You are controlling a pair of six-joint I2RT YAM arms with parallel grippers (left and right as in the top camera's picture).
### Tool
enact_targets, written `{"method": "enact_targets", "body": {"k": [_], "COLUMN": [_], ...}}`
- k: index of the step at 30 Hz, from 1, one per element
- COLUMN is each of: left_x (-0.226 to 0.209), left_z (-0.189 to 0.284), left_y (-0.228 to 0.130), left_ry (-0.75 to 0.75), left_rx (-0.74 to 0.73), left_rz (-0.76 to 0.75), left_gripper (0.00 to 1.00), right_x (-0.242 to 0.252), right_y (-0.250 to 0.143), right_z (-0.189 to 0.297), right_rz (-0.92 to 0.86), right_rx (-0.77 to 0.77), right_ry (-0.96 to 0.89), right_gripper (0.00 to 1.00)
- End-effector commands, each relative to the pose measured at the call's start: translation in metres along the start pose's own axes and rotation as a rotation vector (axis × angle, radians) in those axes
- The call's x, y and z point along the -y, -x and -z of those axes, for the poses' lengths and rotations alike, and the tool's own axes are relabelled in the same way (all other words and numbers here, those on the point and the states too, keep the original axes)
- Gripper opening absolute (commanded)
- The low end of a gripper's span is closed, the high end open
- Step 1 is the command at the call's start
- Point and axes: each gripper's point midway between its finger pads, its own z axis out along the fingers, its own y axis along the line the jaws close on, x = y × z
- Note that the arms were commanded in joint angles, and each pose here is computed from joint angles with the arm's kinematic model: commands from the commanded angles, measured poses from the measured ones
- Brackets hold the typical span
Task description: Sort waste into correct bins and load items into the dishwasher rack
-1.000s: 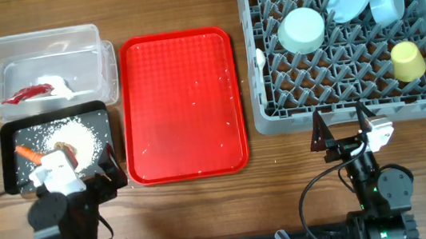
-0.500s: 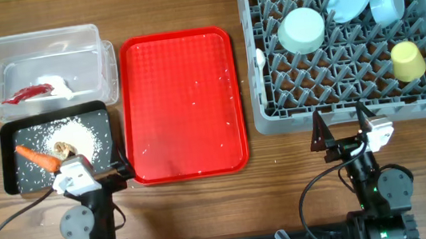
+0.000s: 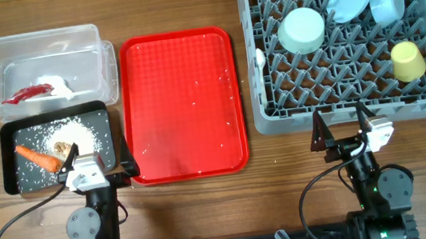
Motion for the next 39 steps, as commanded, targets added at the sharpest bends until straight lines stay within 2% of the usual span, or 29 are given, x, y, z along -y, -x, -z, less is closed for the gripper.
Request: {"method": "enact_targets", "body": {"k": [1, 39], "left_x": [0.0052, 0.0064], "left_z": [-0.0003, -0.0003], "left_y": [-0.0045, -0.0078], "left_ry": [-0.029, -0.036], "left_rx": [-0.005, -0.019], "left_rz": [0.017, 0.021], "left_gripper": [1.0, 1.0], "right_x": [-0.0017, -0.0017], "right_y": [0.004, 0.004], "right_z": [0.0009, 0.0009], "right_rz": [0.016, 0.016], "right_rx": [0.019, 0.019], "right_ry": [0.006, 0.006], "right_gripper": [1.0, 1.0]}}
